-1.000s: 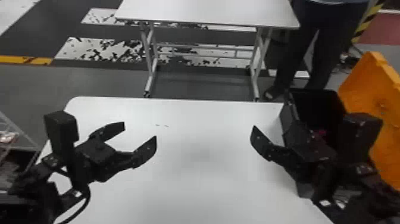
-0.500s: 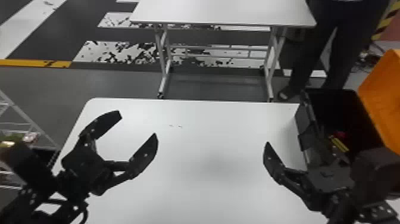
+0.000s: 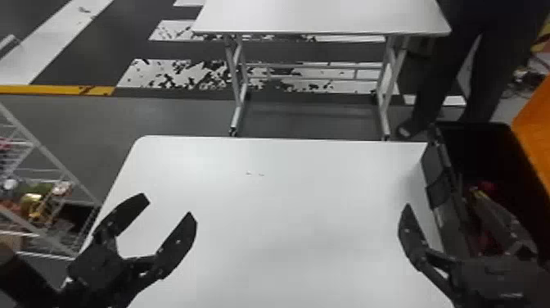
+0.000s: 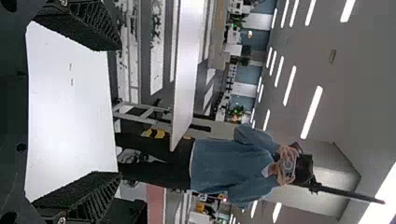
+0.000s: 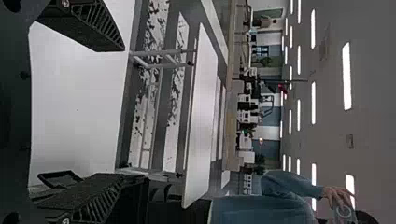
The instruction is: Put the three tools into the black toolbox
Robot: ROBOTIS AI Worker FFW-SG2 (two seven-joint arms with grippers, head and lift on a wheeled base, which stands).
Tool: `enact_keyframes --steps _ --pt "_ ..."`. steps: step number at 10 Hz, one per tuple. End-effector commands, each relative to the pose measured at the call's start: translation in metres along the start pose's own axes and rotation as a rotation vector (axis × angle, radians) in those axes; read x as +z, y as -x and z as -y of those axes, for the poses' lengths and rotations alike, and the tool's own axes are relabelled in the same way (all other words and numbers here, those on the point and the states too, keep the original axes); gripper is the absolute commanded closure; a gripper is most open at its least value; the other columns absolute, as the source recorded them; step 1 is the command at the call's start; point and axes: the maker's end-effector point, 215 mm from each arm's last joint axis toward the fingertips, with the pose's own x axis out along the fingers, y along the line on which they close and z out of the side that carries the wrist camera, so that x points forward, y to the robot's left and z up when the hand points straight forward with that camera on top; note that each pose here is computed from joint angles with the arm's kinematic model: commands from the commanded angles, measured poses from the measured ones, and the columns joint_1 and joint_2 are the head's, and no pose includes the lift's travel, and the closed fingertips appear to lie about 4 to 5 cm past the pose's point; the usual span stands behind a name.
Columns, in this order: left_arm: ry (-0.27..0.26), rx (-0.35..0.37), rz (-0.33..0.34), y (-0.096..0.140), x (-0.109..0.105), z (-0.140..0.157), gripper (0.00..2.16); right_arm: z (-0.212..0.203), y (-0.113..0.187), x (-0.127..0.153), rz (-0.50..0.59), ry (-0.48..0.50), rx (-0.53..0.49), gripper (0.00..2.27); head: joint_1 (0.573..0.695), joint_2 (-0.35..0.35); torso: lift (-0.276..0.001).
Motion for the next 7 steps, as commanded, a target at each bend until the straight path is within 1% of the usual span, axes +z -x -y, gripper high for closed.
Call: enact_keyframes --steps 1,2,3,4,7 --pt "0.051 0.040 -0.012 0.005 -0.014 -0.003 0.04 -0.001 0.011 0.000 0.035 -0.001 -0.009 0.04 0.695 0.104 -0.051" --pt "0.067 0.102 -0.022 0.003 -0.021 -0.010 0.04 -0.004 0.017 -0.007 0.030 -0.006 -0.009 0.03 0.695 0.110 -0.051" --pt "0.069 0.131 -0.031 0.000 -0.022 -0.013 0.04 -0.004 0.021 -0.012 0.024 -0.010 -0.016 0.03 0.695 0.121 -0.051" --pt "0.077 0.152 -0.066 -0.001 -0.030 -0.013 0.04 -0.003 0.026 -0.017 0.011 -0.010 -0.023 0.03 0.695 0.133 -0.051" --pt "0.092 0.167 -0.117 0.021 -0.051 -0.011 0.05 -0.005 0.049 -0.031 -0.001 -0.009 -0.032 0.03 0.695 0.125 -0.051"
